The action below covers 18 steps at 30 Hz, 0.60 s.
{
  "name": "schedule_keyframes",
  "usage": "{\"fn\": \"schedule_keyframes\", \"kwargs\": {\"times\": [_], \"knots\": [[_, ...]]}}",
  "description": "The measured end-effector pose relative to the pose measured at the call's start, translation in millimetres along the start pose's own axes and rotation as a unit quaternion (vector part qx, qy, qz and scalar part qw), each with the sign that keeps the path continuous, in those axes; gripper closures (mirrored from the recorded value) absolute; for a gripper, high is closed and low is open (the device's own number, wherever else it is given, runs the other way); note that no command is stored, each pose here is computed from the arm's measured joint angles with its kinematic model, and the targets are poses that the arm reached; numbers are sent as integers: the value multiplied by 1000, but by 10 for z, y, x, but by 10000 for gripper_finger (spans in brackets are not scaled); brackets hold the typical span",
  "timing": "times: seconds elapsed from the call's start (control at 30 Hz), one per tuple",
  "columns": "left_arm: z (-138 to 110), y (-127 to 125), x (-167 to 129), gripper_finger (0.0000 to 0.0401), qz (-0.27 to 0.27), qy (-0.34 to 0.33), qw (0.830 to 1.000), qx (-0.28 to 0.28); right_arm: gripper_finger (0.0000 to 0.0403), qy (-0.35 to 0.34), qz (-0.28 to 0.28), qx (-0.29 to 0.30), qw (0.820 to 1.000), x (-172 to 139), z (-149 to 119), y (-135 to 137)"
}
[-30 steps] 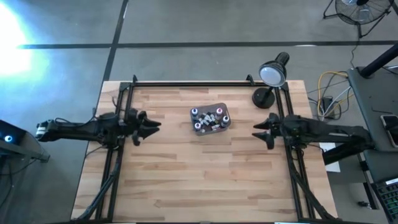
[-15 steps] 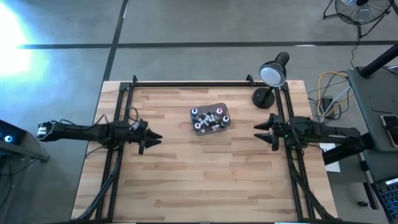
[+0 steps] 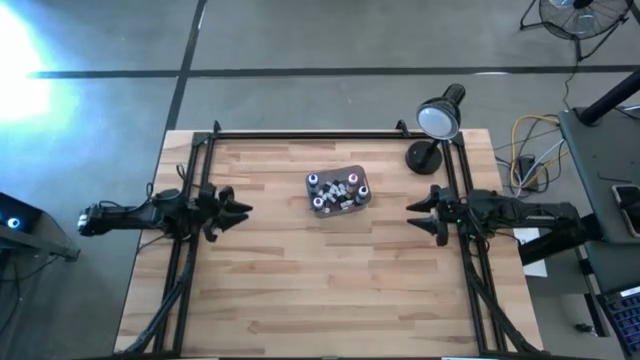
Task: Pick & Place food coloring
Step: Return to Home Position
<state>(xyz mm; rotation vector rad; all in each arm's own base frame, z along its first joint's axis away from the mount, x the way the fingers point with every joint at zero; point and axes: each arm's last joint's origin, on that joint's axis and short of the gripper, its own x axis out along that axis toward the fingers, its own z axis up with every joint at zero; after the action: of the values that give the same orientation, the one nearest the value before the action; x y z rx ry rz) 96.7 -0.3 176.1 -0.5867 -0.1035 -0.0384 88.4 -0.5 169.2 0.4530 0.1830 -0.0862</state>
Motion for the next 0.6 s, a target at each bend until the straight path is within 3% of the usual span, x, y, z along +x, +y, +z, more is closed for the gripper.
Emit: {"fn": "schedule_keyframes", "kwargs": {"times": [0.27, 0.43, 0.6], "knots": [[-18, 2, 0, 263, 0, 9, 1000, -1, 174, 20, 67, -12, 997, -5, -49, 114], [-20, 3, 0, 263, 1, 9, 1000, 0, 174, -80, 107, 3, 991, 71, -33, 117], [-21, 5, 0, 263, 2, 9, 1000, 0, 174, -98, 95, 5, 991, 71, 1, 94]]}}
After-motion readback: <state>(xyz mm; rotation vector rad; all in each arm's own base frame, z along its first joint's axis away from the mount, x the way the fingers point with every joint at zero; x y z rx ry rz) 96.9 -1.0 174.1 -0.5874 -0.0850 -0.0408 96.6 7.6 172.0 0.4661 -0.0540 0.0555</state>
